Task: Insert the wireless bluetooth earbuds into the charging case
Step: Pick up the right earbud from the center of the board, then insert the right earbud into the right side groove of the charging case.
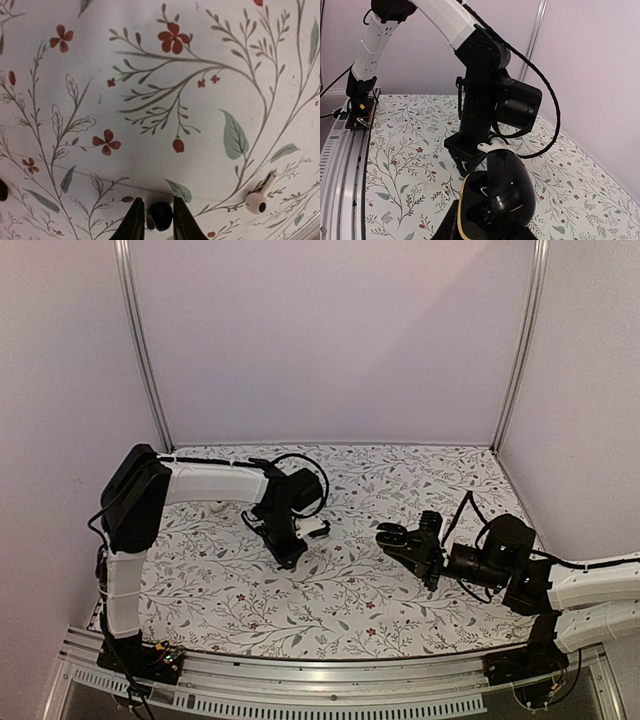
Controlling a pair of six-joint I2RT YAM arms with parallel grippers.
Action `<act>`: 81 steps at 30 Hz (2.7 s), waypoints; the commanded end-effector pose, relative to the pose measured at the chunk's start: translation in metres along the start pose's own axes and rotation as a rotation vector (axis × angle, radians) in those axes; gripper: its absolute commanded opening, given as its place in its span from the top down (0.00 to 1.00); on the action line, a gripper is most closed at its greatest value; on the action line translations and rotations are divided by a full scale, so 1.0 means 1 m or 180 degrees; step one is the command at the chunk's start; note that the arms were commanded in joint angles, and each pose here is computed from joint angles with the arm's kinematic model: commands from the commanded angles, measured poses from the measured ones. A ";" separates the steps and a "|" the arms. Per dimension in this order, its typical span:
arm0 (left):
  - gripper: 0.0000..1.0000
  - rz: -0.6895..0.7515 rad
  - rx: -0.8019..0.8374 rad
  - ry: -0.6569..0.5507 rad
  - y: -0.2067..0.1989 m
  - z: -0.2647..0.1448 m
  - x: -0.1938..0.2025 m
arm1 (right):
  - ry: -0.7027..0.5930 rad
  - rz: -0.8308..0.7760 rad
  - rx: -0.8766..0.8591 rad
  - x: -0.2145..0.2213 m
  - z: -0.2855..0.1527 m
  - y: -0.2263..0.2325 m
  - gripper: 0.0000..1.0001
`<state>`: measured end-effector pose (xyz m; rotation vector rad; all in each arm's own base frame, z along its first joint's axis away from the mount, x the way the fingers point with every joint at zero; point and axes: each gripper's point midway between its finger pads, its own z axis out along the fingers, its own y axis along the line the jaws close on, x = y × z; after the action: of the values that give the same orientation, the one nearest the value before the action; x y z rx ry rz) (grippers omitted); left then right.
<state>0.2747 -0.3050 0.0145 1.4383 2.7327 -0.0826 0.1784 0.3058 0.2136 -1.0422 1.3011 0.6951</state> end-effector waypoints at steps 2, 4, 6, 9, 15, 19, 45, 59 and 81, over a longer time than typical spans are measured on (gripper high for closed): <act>0.79 0.0030 0.0012 0.0184 -0.003 0.009 0.008 | -0.0092 0.0010 0.0079 -0.010 -0.002 -0.006 1.00; 0.78 0.0027 0.0031 0.0194 -0.004 0.010 0.009 | -0.0086 0.0012 0.0074 -0.009 -0.002 -0.005 1.00; 0.77 0.0029 0.0041 0.0196 -0.006 0.009 0.010 | -0.0084 0.0010 0.0073 -0.009 -0.002 -0.005 1.00; 0.79 0.0022 0.0030 0.0210 -0.005 0.009 0.013 | -0.0082 0.0009 0.0074 -0.009 -0.002 -0.006 1.00; 0.84 0.0027 0.0044 0.0212 -0.006 0.009 0.013 | -0.0074 0.0006 0.0063 -0.008 0.000 -0.005 1.00; 0.86 0.0034 0.0035 0.0133 -0.005 0.005 0.009 | -0.0061 0.0029 0.0074 -0.007 0.001 -0.006 1.00; 0.92 -0.0461 -0.0123 -0.2294 0.041 -0.113 -0.049 | -0.0104 0.0727 0.0023 0.020 0.034 -0.030 1.00; 0.93 -0.0342 0.0077 -0.3841 0.010 -0.202 -0.046 | -0.0451 0.1083 -0.0222 0.032 0.083 -0.035 1.00; 0.92 0.0411 0.0564 -0.4617 -0.072 -0.244 -0.058 | -0.0553 0.1313 -0.0595 0.026 0.112 -0.025 1.00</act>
<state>0.2497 -0.3647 0.2585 0.8765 1.4808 -0.8961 0.2537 0.3858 0.1836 -0.8348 1.3406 1.1692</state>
